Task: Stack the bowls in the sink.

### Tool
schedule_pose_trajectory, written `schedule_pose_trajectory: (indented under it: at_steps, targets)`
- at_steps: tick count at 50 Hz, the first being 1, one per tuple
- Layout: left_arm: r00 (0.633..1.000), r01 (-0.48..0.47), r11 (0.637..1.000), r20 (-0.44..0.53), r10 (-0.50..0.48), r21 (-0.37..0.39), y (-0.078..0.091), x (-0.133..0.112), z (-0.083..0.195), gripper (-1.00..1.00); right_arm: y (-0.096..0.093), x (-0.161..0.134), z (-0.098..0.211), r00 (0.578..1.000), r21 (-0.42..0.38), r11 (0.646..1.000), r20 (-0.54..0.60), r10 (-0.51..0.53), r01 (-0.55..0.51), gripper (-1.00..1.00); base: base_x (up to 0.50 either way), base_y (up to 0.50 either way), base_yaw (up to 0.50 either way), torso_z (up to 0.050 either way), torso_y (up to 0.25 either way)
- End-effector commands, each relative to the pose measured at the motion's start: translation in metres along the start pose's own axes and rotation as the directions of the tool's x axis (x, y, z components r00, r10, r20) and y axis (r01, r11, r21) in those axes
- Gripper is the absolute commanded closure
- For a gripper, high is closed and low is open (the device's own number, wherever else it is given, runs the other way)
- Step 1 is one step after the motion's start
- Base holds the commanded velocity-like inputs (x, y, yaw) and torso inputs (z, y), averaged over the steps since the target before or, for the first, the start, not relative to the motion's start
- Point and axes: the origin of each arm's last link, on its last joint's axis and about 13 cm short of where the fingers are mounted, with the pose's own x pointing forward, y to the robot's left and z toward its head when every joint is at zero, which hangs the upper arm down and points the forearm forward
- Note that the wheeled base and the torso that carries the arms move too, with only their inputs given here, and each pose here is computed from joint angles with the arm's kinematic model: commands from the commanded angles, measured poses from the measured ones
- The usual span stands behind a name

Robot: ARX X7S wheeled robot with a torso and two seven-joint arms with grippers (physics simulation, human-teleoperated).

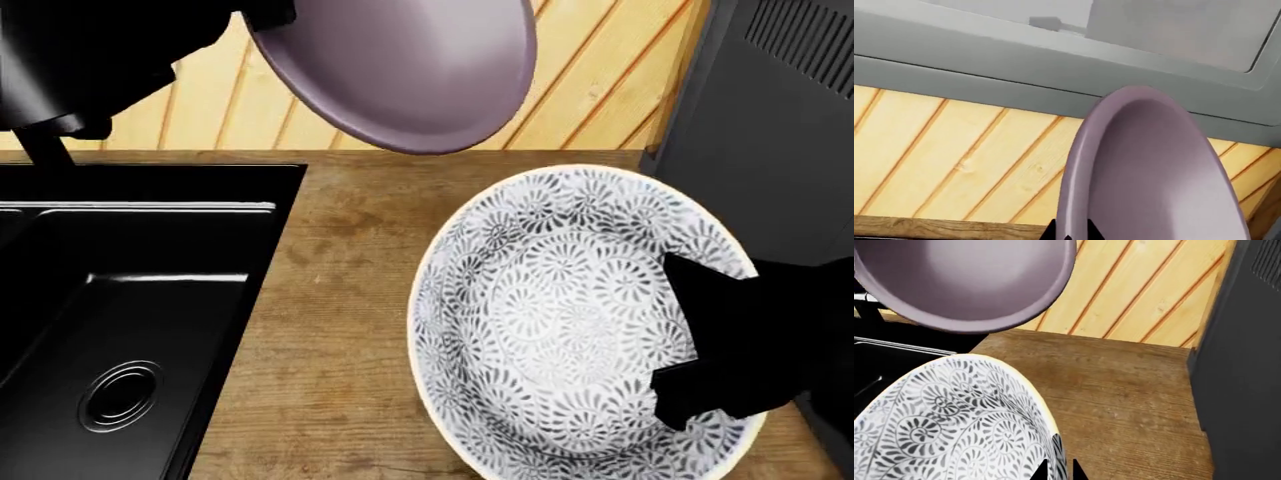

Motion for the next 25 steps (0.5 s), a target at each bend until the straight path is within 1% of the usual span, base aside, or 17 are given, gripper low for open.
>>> schedule_pose_trajectory:
  at_steps: [1,2,5,8,12,20,25]
  targets:
    - [0.997,-0.017,0.999,0.082,0.013,0.046,0.013,-0.022,0.004,1.0,0.001,0.008,0.005,0.991,-0.003,1.0,0.131,-0.027,0.028,1.0,0.0,0.0,0.0,0.0,0.0]
    - [0.996,-0.025,0.998,0.091,0.021,0.049,0.015,-0.023,0.004,1.0,0.001,0.009,0.005,0.99,-0.024,0.999,0.137,-0.035,0.038,1.0,0.0,0.0,0.0,0.0,0.0]
    - [0.993,-0.051,0.998,0.113,0.046,0.048,0.019,-0.026,0.007,1.0,0.002,0.011,0.003,0.99,-0.043,0.998,0.134,-0.032,0.038,1.0,0.0,0.0,0.0,0.0,0.0]
    - [0.989,-0.074,0.997,0.132,0.069,0.038,0.023,-0.027,0.011,1.0,0.002,0.011,0.002,0.993,-0.073,0.997,0.119,-0.007,0.016,1.0,0.0,0.0,0.0,0.0,0.0]
    - [0.984,-0.098,0.995,0.149,0.094,0.024,0.025,-0.027,0.015,1.0,0.002,0.009,-0.001,0.996,-0.083,0.997,0.092,0.016,-0.009,1.0,0.0,0.0,0.0,0.0,0.003]
    - [0.976,-0.129,0.992,0.177,0.126,0.004,0.026,-0.029,0.027,1.0,0.0,0.007,-0.008,0.999,-0.104,0.995,0.033,0.01,-0.007,1.0,0.0,0.0,0.0,0.0,0.0]
    - [0.972,-0.138,0.99,0.193,0.135,0.002,0.027,-0.033,0.033,1.0,-0.002,0.001,-0.007,0.999,-0.105,0.994,0.041,-0.007,0.011,1.0,0.0,0.0,0.0,0.0,0.0]
